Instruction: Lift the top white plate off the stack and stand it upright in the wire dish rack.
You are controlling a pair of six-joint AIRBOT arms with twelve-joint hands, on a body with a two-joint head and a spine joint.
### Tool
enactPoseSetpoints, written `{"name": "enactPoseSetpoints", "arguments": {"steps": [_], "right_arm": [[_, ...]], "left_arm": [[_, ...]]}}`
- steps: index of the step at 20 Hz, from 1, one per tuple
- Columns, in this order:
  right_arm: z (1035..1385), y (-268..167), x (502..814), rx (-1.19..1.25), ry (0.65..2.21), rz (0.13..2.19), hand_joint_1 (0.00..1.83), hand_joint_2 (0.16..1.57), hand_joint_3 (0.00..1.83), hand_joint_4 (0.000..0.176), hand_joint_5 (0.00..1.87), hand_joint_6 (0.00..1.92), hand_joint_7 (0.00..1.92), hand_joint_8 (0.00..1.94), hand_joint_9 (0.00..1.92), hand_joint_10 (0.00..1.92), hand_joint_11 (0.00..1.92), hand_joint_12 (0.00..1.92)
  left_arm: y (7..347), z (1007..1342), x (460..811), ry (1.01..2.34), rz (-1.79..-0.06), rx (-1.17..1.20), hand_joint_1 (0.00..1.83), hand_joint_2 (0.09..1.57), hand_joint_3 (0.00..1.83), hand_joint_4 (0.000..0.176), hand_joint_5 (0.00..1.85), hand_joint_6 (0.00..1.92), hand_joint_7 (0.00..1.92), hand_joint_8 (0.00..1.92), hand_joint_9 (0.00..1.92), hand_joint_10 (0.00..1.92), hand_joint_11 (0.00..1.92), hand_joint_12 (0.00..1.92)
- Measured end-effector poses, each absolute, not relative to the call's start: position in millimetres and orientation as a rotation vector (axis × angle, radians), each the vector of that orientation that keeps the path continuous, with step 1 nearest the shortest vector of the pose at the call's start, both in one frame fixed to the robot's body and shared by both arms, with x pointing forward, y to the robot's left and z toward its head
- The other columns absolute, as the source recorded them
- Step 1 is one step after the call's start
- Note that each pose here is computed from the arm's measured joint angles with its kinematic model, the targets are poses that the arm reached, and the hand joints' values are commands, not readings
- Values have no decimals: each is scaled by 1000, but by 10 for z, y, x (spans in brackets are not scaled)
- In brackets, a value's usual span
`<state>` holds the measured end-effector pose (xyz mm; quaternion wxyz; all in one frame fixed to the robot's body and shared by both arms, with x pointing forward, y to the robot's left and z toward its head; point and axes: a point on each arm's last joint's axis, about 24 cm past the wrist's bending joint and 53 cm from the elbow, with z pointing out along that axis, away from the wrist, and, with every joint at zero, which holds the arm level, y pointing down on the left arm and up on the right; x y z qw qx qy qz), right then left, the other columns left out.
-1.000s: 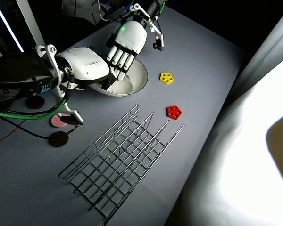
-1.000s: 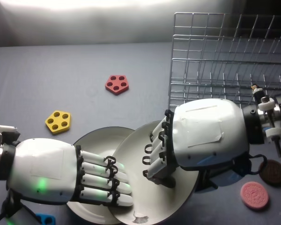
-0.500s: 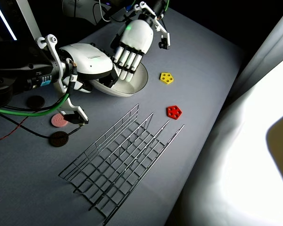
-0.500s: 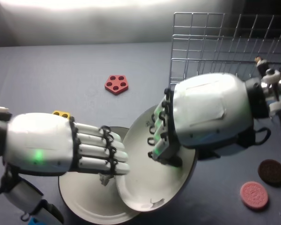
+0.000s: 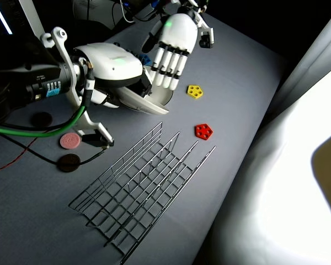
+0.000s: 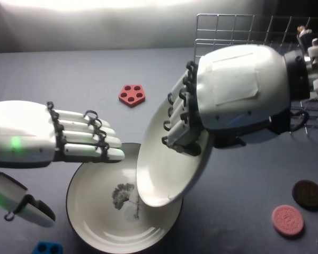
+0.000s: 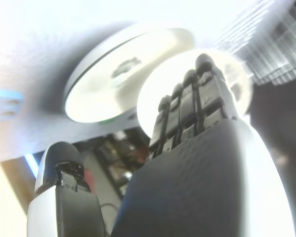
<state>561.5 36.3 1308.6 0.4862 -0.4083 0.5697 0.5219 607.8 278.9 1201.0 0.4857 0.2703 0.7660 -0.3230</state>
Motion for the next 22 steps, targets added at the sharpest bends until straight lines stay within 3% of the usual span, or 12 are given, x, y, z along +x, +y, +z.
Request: {"name": "enactPoseSetpoints", "arguments": {"steps": [14, 17, 22], "right_arm": [[13454, 206, 5913, -924, 1325, 1232, 1482, 1142, 0, 0, 763, 1246, 896, 835, 921, 982, 779, 1587], [13546, 188, 5942, -916, 1306, 1229, 1482, 1144, 0, 0, 750, 1270, 890, 843, 920, 971, 786, 1581], [13687, 207, 5993, -908, 1276, 1223, 1482, 1144, 0, 0, 743, 1268, 885, 844, 931, 973, 782, 1589]], "left_arm": [[3054, 12310, 6092, 1833, -780, 574, 349, 1043, 2, 0, 0, 0, 2, 0, 0, 0, 14, 83], [3070, 12308, 6095, 1838, -778, 569, 269, 1034, 0, 0, 0, 0, 5, 2, 15, 6, 38, 94], [3071, 12309, 6095, 1838, -779, 568, 343, 1042, 2, 0, 0, 0, 0, 0, 0, 0, 19, 86]]}}
